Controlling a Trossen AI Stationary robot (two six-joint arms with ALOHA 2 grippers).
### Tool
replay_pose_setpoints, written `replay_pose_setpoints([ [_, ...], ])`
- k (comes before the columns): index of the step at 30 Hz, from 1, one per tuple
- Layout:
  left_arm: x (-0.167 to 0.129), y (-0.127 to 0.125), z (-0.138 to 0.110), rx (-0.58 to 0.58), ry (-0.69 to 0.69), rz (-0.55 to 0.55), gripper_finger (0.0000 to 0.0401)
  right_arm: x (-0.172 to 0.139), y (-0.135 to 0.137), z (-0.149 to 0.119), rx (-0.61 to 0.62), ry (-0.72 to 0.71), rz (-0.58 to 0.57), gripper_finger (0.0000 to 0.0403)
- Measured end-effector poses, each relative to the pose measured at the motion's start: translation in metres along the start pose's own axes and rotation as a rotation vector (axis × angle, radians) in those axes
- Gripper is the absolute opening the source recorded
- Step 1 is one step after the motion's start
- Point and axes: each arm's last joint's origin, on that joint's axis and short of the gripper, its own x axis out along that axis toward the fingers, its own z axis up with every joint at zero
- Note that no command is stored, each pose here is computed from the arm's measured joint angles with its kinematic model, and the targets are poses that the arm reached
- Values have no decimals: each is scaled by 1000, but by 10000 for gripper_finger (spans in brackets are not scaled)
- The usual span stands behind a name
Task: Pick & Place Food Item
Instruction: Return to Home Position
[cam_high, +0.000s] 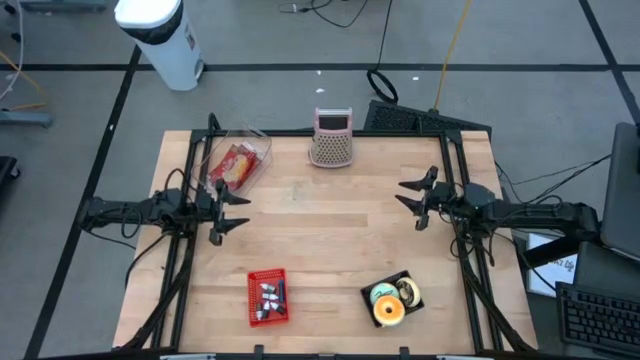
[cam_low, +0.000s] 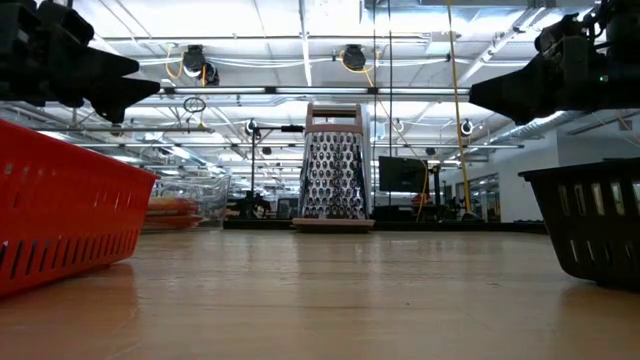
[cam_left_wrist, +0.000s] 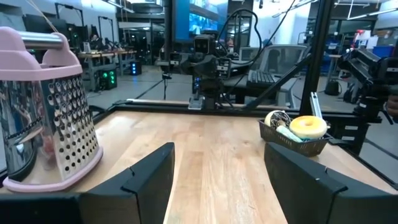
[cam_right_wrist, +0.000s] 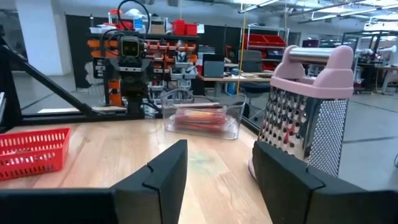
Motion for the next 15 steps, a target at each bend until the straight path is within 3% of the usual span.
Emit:
replay_pose_setpoints([
  [15, 0, 0, 1, -3, -7, 0, 251, 0, 0, -2, 5, 17, 1, 173],
])
